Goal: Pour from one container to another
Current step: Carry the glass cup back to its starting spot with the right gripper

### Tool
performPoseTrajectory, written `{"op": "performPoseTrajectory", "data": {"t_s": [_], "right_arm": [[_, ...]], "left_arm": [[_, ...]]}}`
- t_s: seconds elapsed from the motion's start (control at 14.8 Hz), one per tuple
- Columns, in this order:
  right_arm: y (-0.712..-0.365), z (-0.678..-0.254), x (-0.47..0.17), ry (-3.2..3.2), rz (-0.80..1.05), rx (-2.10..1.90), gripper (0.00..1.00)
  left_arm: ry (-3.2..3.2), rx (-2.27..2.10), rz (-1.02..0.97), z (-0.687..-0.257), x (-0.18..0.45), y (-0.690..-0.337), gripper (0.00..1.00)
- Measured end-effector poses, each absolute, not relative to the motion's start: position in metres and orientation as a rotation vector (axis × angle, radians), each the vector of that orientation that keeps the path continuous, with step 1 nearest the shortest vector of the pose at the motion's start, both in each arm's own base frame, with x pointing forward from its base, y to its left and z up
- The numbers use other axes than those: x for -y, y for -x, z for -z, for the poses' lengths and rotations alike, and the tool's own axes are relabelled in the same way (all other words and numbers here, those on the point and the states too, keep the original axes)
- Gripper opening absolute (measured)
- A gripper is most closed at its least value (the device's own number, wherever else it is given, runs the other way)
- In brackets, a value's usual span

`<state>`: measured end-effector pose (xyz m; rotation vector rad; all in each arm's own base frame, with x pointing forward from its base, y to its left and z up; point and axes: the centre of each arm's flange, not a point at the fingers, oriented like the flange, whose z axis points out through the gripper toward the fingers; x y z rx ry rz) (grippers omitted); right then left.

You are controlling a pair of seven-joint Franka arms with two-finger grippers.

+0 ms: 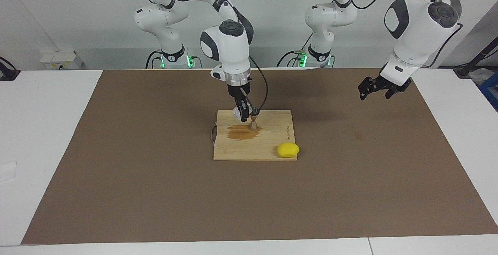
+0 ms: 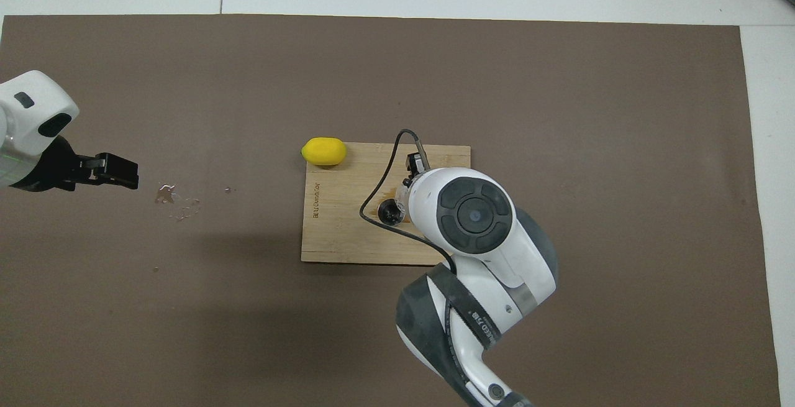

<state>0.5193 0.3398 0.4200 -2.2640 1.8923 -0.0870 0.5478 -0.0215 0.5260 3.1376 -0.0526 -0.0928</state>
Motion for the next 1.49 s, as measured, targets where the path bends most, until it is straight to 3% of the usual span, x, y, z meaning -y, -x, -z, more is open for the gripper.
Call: {"op": "performPoseTrajectory", "data": {"t_s": [0.61, 0.95, 1.22, 1.49], "right_arm": [[-0.558, -0.408, -0.273, 2.002, -0.322, -1.988, 0.5], [-0.581, -0.379, -0.185, 1.897, -0.494, -1.928, 0.5], [-0.588, -0.353, -0.089, 1.876, -0.565, -1.84, 0.5], [-0.581, -0.326, 0.003, 1.795, -0.657, -1.772, 0.5]], "left_arm": [[-3.138, 0.055, 0.092, -0.526, 0.022, -0.548, 1.0], [-3.14, 0.062, 0.084, -0.529, 0.033, -0.546, 1.0], [-3.124, -0.351, 0.033, -0.534, 0.038, -0.548, 1.0], [-3.052, -0.669, -0.038, -0.536, 0.086, -0.548, 1.0]]}}
